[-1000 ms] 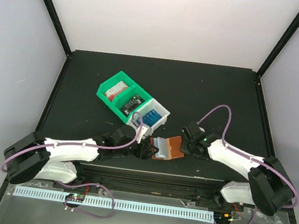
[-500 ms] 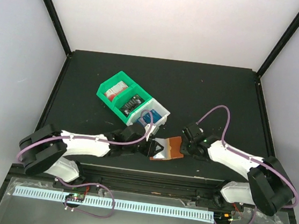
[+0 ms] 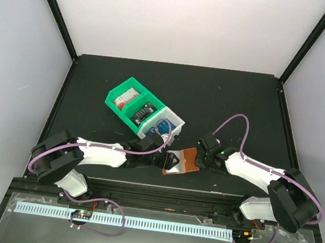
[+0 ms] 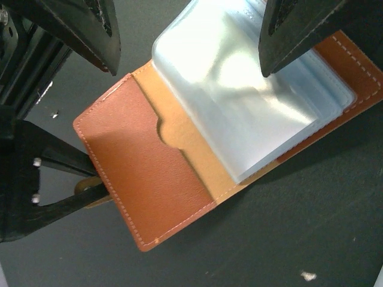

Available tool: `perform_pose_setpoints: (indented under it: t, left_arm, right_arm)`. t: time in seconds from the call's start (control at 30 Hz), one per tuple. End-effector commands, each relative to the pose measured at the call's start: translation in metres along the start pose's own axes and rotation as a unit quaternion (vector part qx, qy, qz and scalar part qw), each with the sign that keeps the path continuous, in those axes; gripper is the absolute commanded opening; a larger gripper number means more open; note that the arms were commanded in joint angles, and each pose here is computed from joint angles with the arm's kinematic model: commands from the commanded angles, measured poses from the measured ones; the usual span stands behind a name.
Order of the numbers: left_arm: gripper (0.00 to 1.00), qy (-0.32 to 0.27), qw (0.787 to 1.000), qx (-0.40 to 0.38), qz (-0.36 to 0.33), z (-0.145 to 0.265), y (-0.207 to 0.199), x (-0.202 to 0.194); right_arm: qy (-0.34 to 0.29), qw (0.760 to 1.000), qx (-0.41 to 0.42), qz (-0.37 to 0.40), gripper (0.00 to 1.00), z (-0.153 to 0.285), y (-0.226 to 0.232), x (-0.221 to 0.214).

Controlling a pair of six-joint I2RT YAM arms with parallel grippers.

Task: Put the credit cards into the card holder
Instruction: Turn over the card slot in the card holder.

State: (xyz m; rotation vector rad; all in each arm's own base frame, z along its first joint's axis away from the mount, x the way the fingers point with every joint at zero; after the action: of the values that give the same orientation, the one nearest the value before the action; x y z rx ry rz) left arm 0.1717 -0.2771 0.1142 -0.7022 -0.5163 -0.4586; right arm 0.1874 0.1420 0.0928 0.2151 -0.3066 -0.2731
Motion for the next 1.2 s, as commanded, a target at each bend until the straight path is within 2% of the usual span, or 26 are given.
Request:
perform_pose_setpoints:
  t: [0.0, 0.33, 0.6, 0.73, 0.93, 1.17]
  left_arm:
    - [0.67, 0.002, 1.000, 0.016, 0.007, -0.005, -0.002, 0.005]
    - [0.74, 0.013, 1.000, 0.016, 0.013, -0.010, 0.000, 0.002]
    - [0.62, 0.007, 1.000, -0.026, 0.004, -0.013, -0.009, 0.006]
    - [0.61, -0.002, 0.998, -0.063, -0.011, -0.013, -0.017, 0.009]
    - [0.61, -0.012, 0.991, -0.133, -0.033, -0.015, -0.035, 0.018]
    - [0.57, -0.002, 0.989, -0.141, -0.045, -0.025, -0.040, 0.021]
  right_arm:
    - [-0.002, 1.000, 0.000, 0.004, 0.09, -0.003, -0.001, 0.000]
    - [-0.001, 1.000, -0.003, 0.003, 0.09, -0.005, -0.003, 0.000]
    - [-0.001, 1.000, 0.000, 0.003, 0.09, -0.004, -0.002, 0.000]
    - [-0.001, 1.000, 0.005, 0.003, 0.09, -0.003, -0.001, 0.000]
    - [-0.006, 1.000, 0.024, 0.005, 0.17, 0.002, 0.001, 0.000]
    - [-0.033, 0.998, 0.047, 0.001, 0.28, 0.017, 0.003, 0.005]
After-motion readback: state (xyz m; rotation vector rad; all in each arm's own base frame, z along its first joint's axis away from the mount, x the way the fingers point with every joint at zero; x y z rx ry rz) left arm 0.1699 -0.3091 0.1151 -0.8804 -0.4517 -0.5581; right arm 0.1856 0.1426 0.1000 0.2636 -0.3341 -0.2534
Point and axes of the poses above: each gripper's point midway between its finger pads, its own z axis back along the fingers, its own y axis along the line the jaws close on, x = y × z, the point moved 8 cm from there along z, back along the fingers, and after that the axes turned 9 degrees about -z, right-handed, at the moved point
